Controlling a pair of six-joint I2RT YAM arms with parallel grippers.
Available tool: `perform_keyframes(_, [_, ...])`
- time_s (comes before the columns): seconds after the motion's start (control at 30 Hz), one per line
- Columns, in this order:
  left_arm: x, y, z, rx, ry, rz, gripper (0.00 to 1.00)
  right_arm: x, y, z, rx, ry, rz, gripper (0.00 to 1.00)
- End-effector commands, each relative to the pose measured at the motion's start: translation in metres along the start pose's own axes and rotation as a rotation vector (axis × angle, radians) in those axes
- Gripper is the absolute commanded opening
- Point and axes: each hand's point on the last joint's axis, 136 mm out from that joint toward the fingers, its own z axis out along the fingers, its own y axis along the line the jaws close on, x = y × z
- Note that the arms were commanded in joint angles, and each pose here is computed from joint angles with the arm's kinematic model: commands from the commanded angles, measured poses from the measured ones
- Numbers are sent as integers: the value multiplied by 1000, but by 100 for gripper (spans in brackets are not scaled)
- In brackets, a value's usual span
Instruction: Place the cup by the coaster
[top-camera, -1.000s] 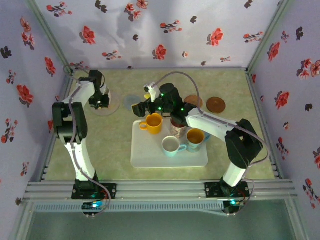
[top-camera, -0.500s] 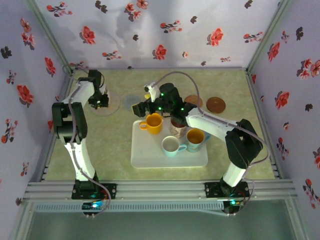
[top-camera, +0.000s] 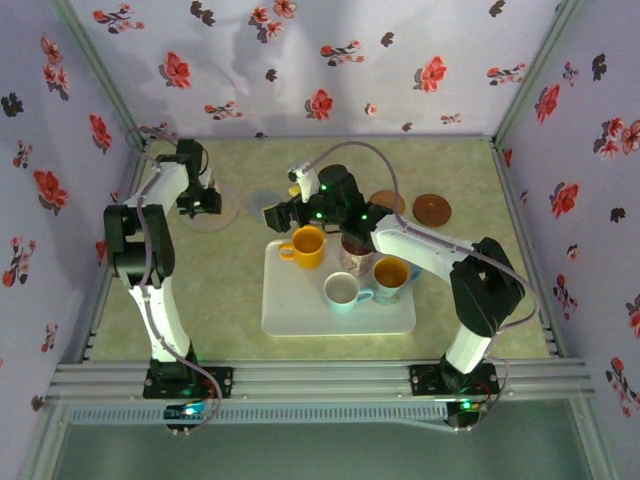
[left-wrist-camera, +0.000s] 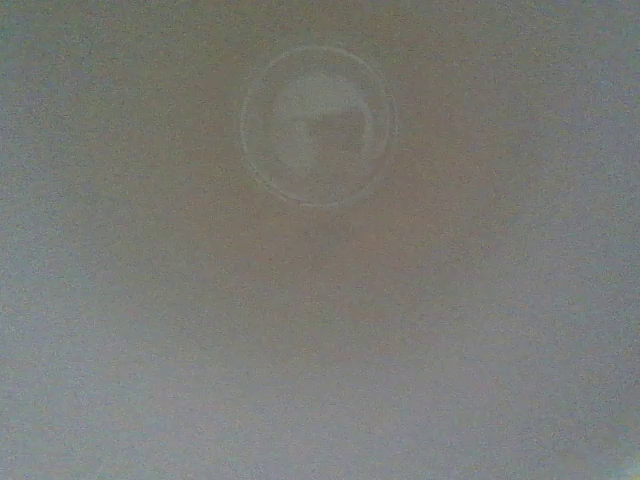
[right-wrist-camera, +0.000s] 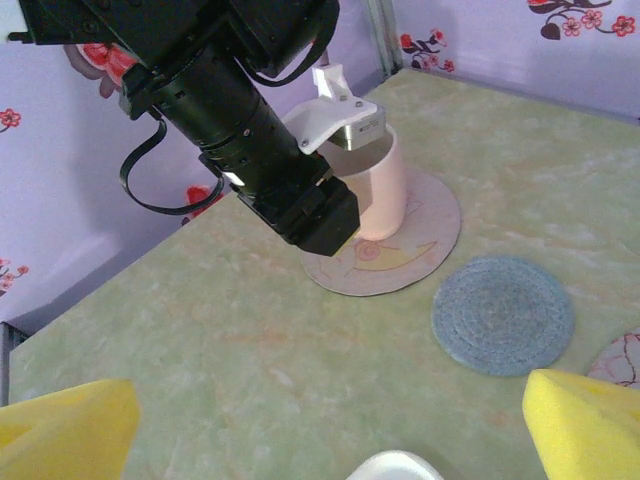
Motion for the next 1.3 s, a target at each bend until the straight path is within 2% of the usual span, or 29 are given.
perform_keyframes(0.0, [-2,9,-18,-19,-23,-6,60,-9,2,3,19,-15,4,100])
perform_keyframes(0.2, [-5,9,-36,-14,-56,-11,76,-11,4,-3,25,-22,-12,100])
perform_keyframes(0.3, [-8,10,-47,-12,-92,-29,88,-9,3,-5,44,-28,-21,100])
perform_keyframes(0.47, [-15,6,-72,19,-168,-49,97,-11,5,-12,56,-39,-39,100])
perform_keyframes(0.9, [-13,-3,-167,97,-435,-6,100,-23,11,-36,82,-56,-54,100])
perform_keyframes(1.13, [-8,-12,-228,123,-591,97,100,-22,14,-58,105,-34,-102,100])
perform_keyframes(1.27, [1,-25,-254,189,-653,171,100,-19,13,-71,134,-1,-132,100])
